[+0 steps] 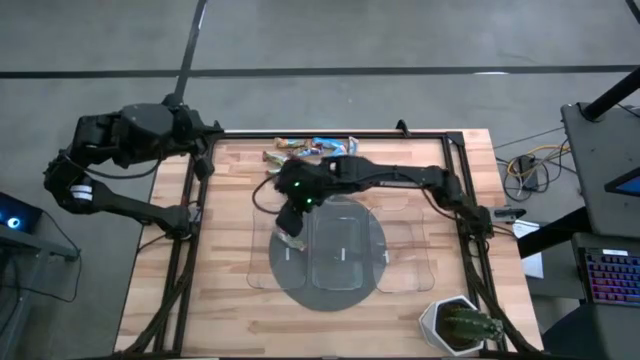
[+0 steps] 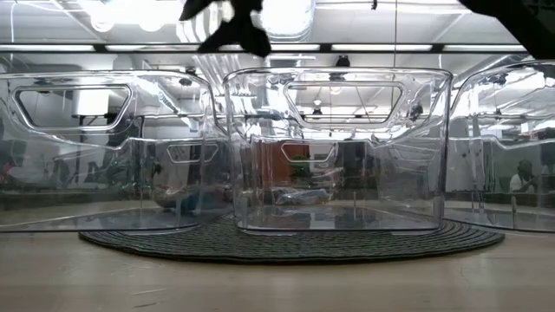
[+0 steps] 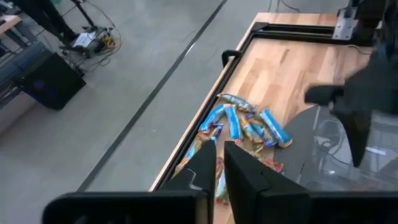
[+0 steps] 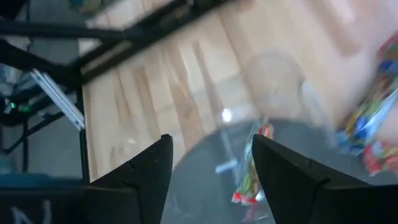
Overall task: Pick and place Granola Bars by type
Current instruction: Put the red granola bar into the left transparent bin
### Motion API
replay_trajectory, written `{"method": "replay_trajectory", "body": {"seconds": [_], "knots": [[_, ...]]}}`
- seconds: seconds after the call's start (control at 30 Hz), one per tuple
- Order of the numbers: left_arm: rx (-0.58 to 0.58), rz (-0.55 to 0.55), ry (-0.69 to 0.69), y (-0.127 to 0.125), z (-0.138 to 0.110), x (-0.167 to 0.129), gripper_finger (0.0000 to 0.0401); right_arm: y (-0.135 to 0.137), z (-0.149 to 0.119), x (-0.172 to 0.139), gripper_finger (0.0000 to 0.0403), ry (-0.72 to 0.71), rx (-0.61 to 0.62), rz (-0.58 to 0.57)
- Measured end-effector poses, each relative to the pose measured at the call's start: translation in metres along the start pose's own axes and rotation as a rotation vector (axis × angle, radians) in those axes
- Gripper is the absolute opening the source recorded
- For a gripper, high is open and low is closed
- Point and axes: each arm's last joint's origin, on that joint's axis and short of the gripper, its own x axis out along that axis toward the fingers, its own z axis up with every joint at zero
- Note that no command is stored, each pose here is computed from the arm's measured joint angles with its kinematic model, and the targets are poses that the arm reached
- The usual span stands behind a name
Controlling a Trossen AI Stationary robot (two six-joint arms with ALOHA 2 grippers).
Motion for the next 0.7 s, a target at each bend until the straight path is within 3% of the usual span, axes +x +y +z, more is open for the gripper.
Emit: {"method": "replay_trajectory", "body": {"seconds": [0.23,0.4,0.53,0.7], "knots": [[0.022,-0.021,-0.011,-0.002,0.003,0.002,0.0096,0.016,0.016,-0.064,0.021,-0.202,-0.16,0.022],[0.05,-0.021,-0.013,-0.003,0.004,0.005,0.0113,0.025,0.019,-0.108,0.02,-0.291,-0.246,0.043],[0.057,-0.029,-0.03,-0.003,0.006,0.005,0.0108,0.029,0.018,-0.142,0.0158,-0.359,-0.292,0.036],[0.068,-0.08,-0.056,-0.004,0.009,0.004,0.0093,0.031,0.014,-0.179,0.0076,-0.429,-0.336,-0.01]]}}
